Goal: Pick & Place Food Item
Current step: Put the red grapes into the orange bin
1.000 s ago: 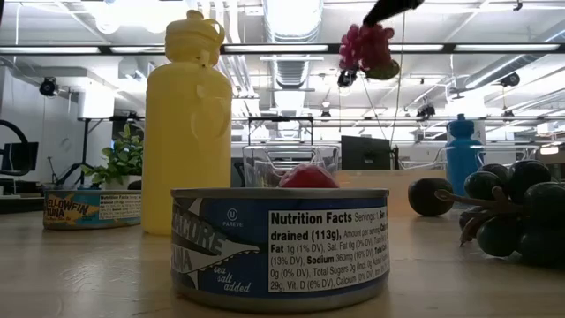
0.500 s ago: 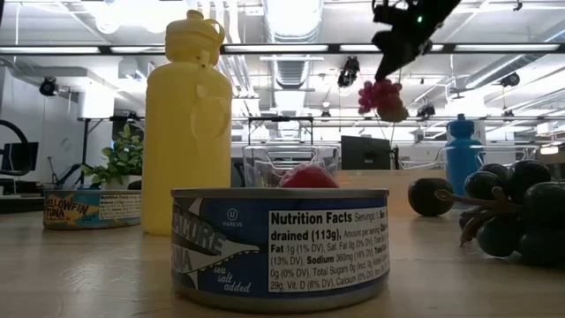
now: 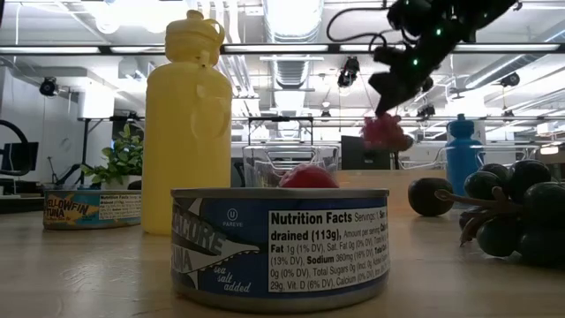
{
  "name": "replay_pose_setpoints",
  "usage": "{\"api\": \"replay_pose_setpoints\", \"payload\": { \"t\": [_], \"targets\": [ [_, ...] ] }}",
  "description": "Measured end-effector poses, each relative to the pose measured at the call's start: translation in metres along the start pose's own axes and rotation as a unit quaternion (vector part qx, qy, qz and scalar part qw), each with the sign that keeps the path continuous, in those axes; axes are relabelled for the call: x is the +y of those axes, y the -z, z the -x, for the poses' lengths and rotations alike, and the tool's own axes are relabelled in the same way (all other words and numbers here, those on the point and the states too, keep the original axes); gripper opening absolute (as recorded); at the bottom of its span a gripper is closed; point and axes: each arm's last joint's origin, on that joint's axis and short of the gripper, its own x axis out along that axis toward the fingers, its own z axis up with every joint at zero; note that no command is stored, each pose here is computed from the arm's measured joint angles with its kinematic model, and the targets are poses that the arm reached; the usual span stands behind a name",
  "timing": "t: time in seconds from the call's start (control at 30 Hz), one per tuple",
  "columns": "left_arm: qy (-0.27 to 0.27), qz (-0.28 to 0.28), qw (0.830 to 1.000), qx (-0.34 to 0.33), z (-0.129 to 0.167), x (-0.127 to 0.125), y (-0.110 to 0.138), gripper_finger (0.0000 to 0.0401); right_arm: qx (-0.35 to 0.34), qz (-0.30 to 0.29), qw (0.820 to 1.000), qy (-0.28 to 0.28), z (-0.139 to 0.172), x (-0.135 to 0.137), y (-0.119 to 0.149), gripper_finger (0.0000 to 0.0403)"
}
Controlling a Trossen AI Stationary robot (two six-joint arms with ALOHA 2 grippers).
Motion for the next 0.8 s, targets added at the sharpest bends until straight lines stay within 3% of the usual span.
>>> {"api": "replay_pose_setpoints", "payload": {
  "t": [0.33,0.8],
  "targets": [
    [0.0,0.0,1.0,0.0,0.0,0.0,0.0,0.0123,0.015,-0.002,1.0,0.009,-0.03,0.008,0.019,0.0008],
    [0.0,0.001,1.0,0.0,0.0,0.0,0.0,0.0122,0.106,0.021,0.994,0.024,-0.074,0.017,0.047,0.0008]
  ]
}}
